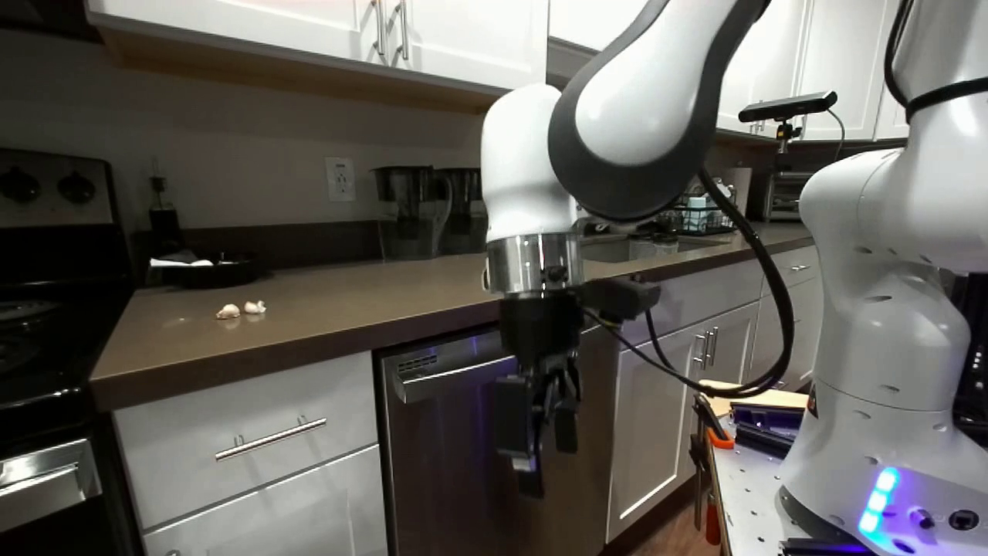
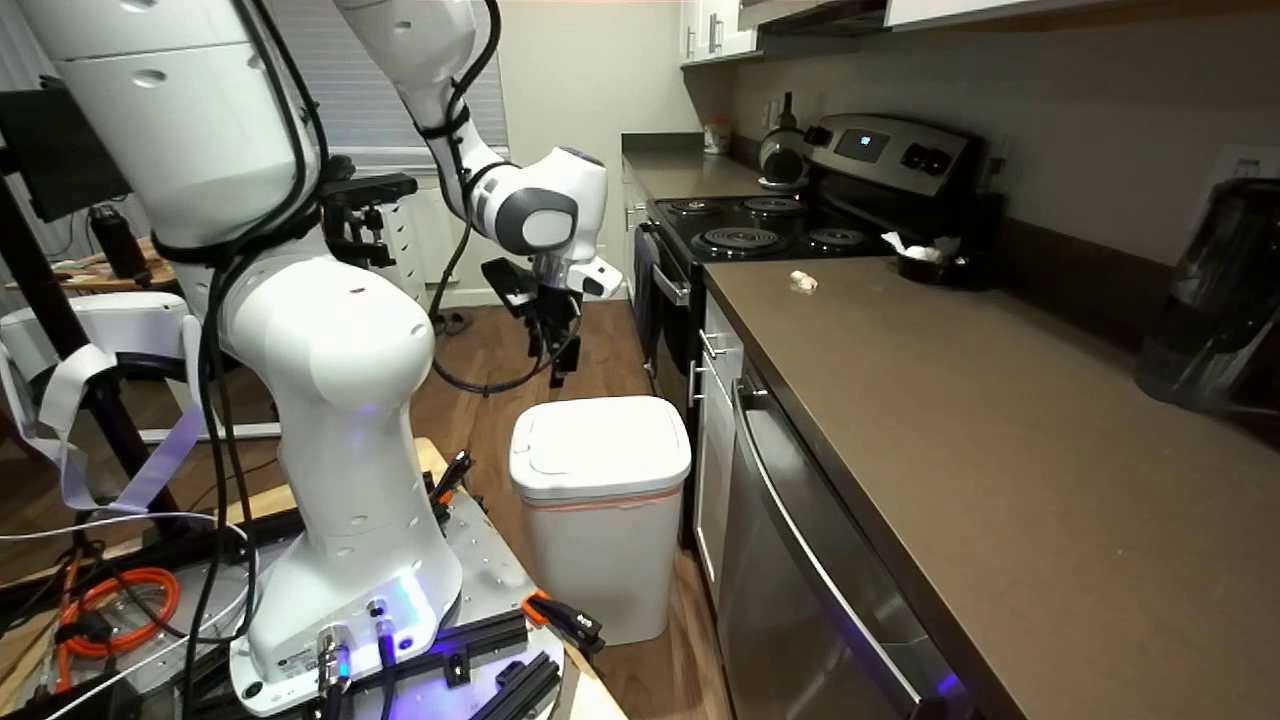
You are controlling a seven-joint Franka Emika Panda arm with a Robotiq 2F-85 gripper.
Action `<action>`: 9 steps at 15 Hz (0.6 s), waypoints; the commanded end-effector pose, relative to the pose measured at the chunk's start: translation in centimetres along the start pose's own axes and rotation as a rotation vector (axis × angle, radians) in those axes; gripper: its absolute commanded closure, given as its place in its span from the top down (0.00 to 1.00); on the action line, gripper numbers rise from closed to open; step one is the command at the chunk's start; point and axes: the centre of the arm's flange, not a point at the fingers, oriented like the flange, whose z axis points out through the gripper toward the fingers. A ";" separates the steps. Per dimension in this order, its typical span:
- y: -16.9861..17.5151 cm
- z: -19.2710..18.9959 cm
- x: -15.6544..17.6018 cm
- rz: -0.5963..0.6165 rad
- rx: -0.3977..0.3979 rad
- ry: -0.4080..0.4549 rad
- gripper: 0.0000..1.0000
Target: Open the bin
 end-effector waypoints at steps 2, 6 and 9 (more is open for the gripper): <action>-6.9 8.6 1.9 -0.148 -0.024 -0.047 1.00; -11.2 14.0 3.0 -0.296 -0.019 -0.150 1.00; -13.4 17.6 3.9 -0.448 -0.022 -0.215 0.79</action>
